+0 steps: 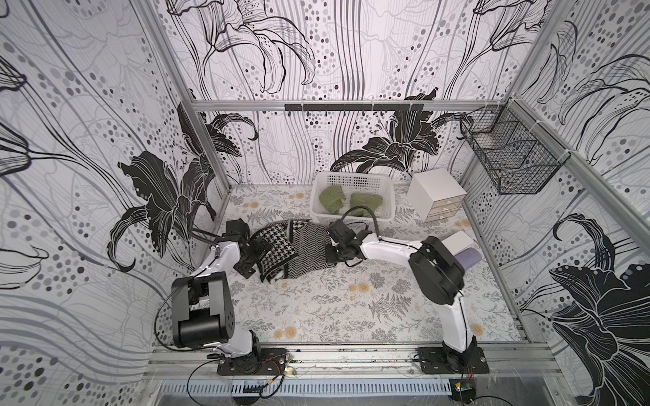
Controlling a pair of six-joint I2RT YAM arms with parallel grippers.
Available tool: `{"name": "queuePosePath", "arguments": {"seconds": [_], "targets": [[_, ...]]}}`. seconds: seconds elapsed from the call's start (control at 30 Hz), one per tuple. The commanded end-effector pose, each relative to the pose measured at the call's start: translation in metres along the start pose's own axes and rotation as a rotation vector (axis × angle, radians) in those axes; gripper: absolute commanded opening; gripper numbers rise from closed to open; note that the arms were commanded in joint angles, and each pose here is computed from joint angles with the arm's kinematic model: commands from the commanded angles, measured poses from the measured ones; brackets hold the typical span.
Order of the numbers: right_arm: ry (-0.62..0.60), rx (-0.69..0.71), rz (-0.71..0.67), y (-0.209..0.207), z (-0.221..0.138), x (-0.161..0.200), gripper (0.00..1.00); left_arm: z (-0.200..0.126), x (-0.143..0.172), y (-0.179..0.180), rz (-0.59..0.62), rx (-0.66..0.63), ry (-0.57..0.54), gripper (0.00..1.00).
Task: Roll up the scarf and place it into the basket
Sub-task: Flatten out the scarf at the center of the board.
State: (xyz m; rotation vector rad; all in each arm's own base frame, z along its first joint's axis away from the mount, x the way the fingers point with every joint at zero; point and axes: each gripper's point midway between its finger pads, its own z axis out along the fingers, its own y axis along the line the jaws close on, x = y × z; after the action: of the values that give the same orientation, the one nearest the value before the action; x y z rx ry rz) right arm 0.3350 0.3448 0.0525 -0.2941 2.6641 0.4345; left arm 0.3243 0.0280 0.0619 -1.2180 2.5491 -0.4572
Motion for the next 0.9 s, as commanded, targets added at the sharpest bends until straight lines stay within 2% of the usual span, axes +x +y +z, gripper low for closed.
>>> {"name": "queuePosePath", "arguments": {"seconds": [0.0, 0.07, 0.13, 0.17, 0.23, 0.27, 0.33, 0.4, 0.47, 0.63, 0.73, 0.87], "targets": [[-0.132, 0.275, 0.063, -0.075, -0.091, 0.012, 0.00, 0.002, 0.004, -0.005, 0.042, 0.019, 0.012, 0.99], [-0.175, 0.425, 0.113, -0.117, -0.137, 0.034, 0.00, 0.006, 0.009, -0.009, 0.043, 0.044, 0.031, 0.99], [-0.200, 0.471, 0.150, -0.140, -0.164, 0.054, 0.00, 0.008, 0.018, -0.025, 0.091, 0.088, 0.056, 0.99], [-0.194, 0.486, 0.173, -0.146, -0.175, 0.061, 0.08, 0.009, 0.027, -0.037, 0.138, 0.092, 0.081, 0.99], [-0.209, 0.567, 0.188, -0.158, -0.195, 0.062, 0.37, 0.010, 0.052, -0.068, 0.272, 0.120, 0.151, 0.99], [-0.224, 0.562, 0.186, -0.157, -0.199, 0.059, 0.43, 0.010, 0.070, -0.086, 0.358, 0.130, 0.200, 0.99], [-0.259, 0.506, 0.165, -0.149, -0.197, 0.052, 0.48, 0.013, 0.108, -0.106, 0.494, 0.123, 0.287, 0.99], [-0.255, 0.476, 0.142, -0.141, -0.193, 0.046, 0.50, 0.018, 0.144, -0.120, 0.591, 0.118, 0.351, 0.99], [-0.230, 0.508, 0.127, -0.142, -0.190, 0.044, 0.50, 0.025, 0.181, -0.128, 0.662, 0.116, 0.412, 0.99], [-0.247, 0.518, 0.133, -0.146, -0.188, 0.046, 0.50, 0.038, 0.239, -0.121, 0.740, 0.046, 0.467, 0.99], [-0.261, 0.523, 0.140, -0.151, -0.193, 0.045, 0.50, 0.045, 0.249, -0.111, 0.747, -0.022, 0.445, 0.99], [-0.269, 0.526, 0.146, -0.156, -0.196, 0.045, 0.50, 0.059, 0.242, -0.091, 0.752, -0.144, 0.394, 0.99]]}}
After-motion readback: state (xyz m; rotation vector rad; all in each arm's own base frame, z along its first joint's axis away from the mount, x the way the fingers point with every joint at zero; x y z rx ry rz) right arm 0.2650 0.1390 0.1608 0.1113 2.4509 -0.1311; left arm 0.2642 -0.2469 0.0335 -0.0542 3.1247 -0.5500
